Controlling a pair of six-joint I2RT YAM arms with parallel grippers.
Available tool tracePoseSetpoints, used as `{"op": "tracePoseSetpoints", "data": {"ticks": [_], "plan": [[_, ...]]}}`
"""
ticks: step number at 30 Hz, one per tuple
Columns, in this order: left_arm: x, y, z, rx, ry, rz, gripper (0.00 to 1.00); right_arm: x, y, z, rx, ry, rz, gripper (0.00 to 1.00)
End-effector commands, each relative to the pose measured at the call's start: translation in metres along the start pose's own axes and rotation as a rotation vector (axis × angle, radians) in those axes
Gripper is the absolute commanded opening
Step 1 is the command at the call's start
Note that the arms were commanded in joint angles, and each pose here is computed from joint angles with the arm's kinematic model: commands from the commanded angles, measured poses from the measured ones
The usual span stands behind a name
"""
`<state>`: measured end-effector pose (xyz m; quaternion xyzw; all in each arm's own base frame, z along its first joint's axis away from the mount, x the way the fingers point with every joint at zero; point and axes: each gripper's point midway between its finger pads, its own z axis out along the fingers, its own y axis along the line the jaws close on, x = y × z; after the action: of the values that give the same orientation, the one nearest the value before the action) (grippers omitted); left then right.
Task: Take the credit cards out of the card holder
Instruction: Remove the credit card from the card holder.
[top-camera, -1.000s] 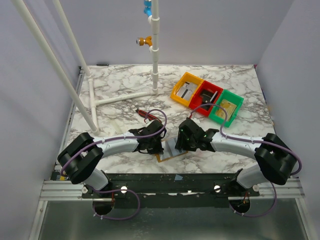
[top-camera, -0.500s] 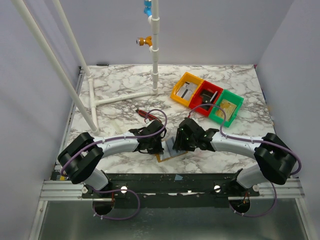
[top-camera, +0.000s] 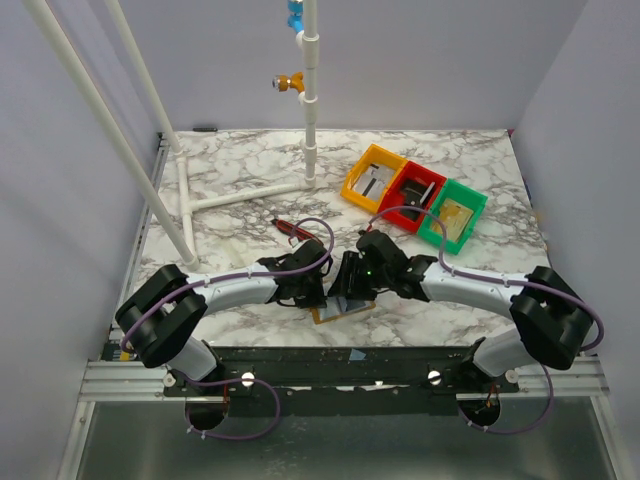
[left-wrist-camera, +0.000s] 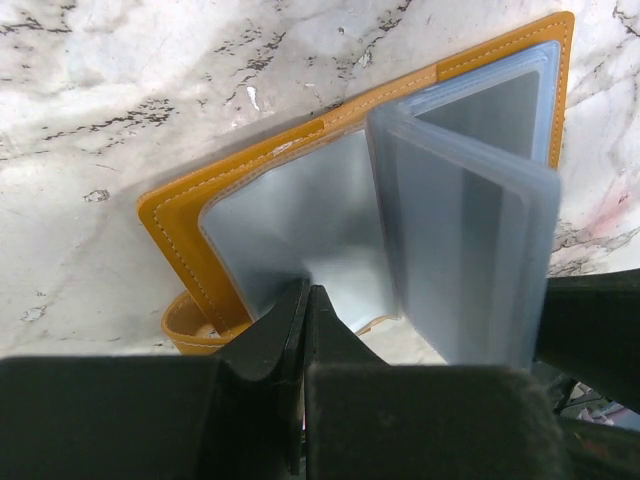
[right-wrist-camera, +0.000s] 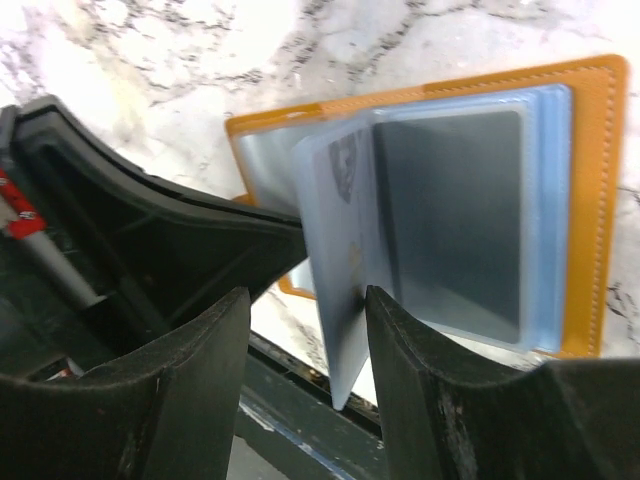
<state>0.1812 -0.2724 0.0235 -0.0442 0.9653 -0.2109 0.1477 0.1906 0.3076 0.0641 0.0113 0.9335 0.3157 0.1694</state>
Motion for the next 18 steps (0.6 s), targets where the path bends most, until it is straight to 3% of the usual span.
{"op": "tracePoseSetpoints", "data": {"ticks": [1, 13, 18], "plan": [[0.004, 0.014, -0.004, -0.051, 0.014, 0.015, 0.00, -0.007, 0.030, 0.001, -0.098, 0.008, -0.004, 0.53], [-0.008, 0.036, -0.035, -0.075, -0.071, -0.014, 0.00, -0.005, 0.031, 0.027, -0.094, 0.042, 0.009, 0.53], [-0.011, 0.029, -0.044, -0.046, -0.084, -0.004, 0.00, -0.016, 0.025, 0.020, -0.039, -0.011, -0.003, 0.53]]}}
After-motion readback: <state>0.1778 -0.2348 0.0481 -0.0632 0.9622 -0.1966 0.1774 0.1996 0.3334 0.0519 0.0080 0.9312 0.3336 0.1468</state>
